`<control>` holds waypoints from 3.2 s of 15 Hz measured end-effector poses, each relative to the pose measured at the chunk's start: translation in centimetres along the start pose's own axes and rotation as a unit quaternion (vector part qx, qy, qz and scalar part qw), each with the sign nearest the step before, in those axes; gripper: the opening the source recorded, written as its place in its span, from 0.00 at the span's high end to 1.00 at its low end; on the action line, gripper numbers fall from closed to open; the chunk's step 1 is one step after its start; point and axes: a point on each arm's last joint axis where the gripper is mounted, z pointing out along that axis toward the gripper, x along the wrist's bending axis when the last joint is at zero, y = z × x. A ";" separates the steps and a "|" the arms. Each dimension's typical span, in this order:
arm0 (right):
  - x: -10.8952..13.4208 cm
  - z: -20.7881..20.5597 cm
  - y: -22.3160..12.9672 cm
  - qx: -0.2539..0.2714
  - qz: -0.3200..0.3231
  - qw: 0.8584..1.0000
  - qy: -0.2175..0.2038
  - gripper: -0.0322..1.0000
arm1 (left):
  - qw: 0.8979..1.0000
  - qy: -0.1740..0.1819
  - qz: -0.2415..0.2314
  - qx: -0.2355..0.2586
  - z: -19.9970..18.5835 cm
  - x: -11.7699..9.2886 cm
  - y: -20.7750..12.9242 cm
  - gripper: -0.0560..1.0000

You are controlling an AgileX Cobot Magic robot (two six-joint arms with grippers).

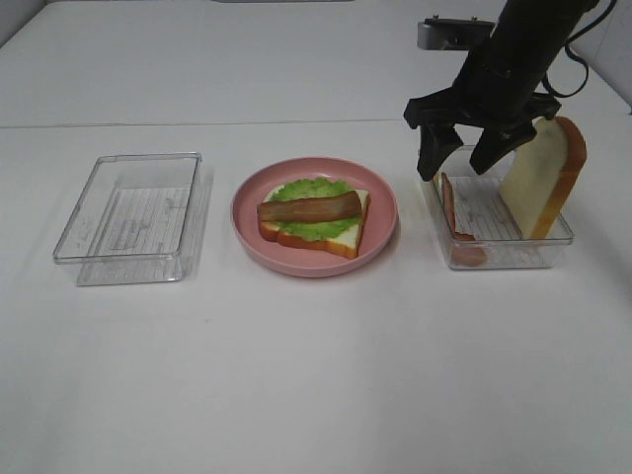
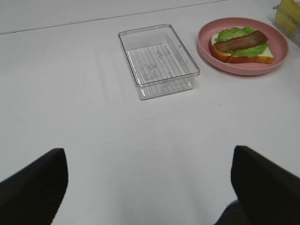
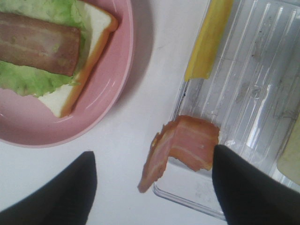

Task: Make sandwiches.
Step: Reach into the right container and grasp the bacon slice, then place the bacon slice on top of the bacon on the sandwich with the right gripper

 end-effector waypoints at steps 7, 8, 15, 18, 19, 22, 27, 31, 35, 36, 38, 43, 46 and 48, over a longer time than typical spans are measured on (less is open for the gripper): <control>-0.5 2.5 0.1 0.026 0.005 1.000 0.001 0.54 | 1.000 0.000 0.000 0.000 0.0 0.0 0.0 0.11; -0.5 2.5 0.1 0.026 0.005 1.000 0.001 0.62 | 1.000 0.000 0.000 0.000 0.0 0.0 0.0 0.11; -0.4 2.5 0.1 0.027 0.006 1.000 0.001 0.97 | 1.000 0.000 0.000 0.000 0.0 0.0 0.0 0.11; -0.4 2.1 0.1 0.031 0.005 1.000 0.002 0.97 | 1.000 0.000 0.000 0.000 0.0 0.0 0.0 0.11; -0.2 1.5 0.1 0.026 0.003 1.000 0.002 0.97 | 1.000 0.000 0.000 0.000 0.0 0.0 0.0 0.11; 0.5 -2.1 -0.6 0.011 -0.004 1.000 0.005 0.97 | 1.000 0.000 0.000 0.000 0.0 0.0 0.0 0.11; 2.3 -7.0 -1.9 -0.018 -0.004 0.998 0.055 0.97 | 1.000 0.000 0.000 0.000 0.0 0.0 0.0 0.11; 5.3 -8.9 -1.5 -0.079 -0.046 0.973 0.214 0.97 | 1.000 0.000 0.000 0.000 0.0 0.0 0.0 0.11; 6.5 -8.5 0.1 -0.140 -0.043 0.942 0.301 0.97 | 1.000 0.000 0.000 0.000 0.0 0.0 0.0 0.11; 6.7 -8.0 0.7 -0.150 -0.040 0.932 0.328 0.97 | 1.000 0.000 0.000 0.000 0.0 0.0 0.0 0.11; 6.9 -6.6 1.7 -0.160 -0.026 0.911 0.379 0.97 | 1.000 0.000 0.000 0.000 0.0 0.0 0.0 0.11; 9.2 0.2 3.6 -0.154 0.011 0.904 0.399 0.97 | 1.000 0.000 0.000 0.000 0.0 0.0 0.0 0.11; 9.6 2.7 4.5 -0.176 0.054 0.906 0.381 0.97 | 1.000 0.000 0.000 0.000 0.0 0.0 0.0 0.11; 9.2 4.3 5.1 -0.183 0.093 0.902 0.380 0.97 | 1.000 0.000 0.000 0.000 0.0 0.0 0.0 0.11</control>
